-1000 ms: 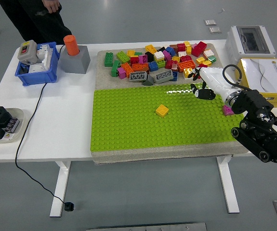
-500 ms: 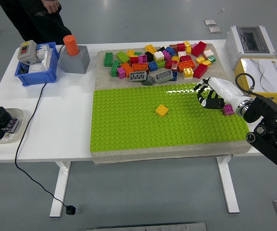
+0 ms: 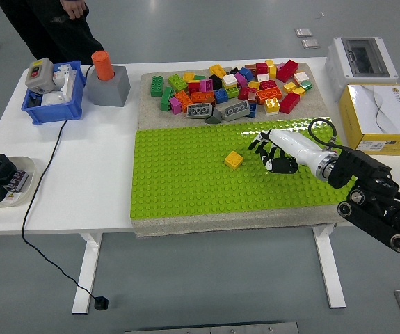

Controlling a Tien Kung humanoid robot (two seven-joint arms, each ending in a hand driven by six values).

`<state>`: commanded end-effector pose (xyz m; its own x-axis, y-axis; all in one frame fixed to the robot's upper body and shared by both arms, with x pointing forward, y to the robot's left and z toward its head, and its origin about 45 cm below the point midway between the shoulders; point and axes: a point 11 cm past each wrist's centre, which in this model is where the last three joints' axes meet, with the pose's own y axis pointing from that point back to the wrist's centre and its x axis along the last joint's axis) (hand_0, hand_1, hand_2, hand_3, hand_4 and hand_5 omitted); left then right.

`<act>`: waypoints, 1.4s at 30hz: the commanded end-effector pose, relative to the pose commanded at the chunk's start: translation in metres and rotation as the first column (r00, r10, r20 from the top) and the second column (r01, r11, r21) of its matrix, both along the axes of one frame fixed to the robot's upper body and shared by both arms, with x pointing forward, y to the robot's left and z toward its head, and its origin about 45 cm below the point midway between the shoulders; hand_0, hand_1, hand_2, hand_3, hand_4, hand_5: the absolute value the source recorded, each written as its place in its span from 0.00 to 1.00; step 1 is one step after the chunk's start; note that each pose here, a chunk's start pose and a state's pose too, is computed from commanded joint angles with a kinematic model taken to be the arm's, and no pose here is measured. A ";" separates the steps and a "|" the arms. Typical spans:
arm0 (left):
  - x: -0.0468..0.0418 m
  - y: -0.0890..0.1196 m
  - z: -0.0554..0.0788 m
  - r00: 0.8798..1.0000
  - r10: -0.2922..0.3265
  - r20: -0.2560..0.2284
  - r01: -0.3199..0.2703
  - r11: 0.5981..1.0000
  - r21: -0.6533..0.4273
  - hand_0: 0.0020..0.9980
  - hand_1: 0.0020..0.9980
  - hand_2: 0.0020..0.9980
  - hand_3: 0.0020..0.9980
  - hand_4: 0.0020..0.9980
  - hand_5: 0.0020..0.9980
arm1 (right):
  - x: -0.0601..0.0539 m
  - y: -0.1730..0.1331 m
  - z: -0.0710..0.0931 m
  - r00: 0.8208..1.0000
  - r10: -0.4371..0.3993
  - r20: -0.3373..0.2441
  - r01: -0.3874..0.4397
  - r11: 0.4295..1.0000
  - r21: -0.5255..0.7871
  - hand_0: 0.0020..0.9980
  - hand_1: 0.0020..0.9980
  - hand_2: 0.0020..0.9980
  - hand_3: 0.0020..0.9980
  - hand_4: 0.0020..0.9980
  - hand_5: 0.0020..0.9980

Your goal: Pick up the button,place it on the desk,press the button,press the button

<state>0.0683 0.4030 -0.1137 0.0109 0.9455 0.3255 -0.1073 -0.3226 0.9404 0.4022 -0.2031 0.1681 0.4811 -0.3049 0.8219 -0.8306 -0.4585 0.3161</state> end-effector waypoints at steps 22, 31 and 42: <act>-0.0018 0.003 0.001 1.000 0.026 0.005 -0.026 1.000 0.004 0.67 0.65 0.69 0.76 0.74 0.50 | 0.001 0.061 0.001 0.983 0.171 0.070 -0.152 0.963 -0.222 0.31 0.44 0.61 0.66 0.22 0.02; -0.0004 0.004 0.001 1.000 0.024 0.007 -0.024 1.000 0.005 0.67 0.65 0.70 0.76 0.74 0.50 | 0.003 0.060 0.001 0.984 0.163 0.071 -0.144 0.966 -0.216 0.31 0.43 0.60 0.66 0.23 0.01; 0.0030 0.005 0.002 1.000 0.011 0.011 -0.011 1.000 0.007 0.67 0.65 0.70 0.76 0.74 0.50 | 0.008 0.052 0.000 0.990 0.125 0.058 -0.112 0.976 -0.188 0.31 0.43 0.60 0.65 0.25 0.00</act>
<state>0.0713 0.4079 -0.1117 -0.0031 0.9432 0.3322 -0.1136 -0.3303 0.9370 0.4107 -0.1514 0.1685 0.4450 -0.0897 0.8910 -0.7965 -0.4944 0.3480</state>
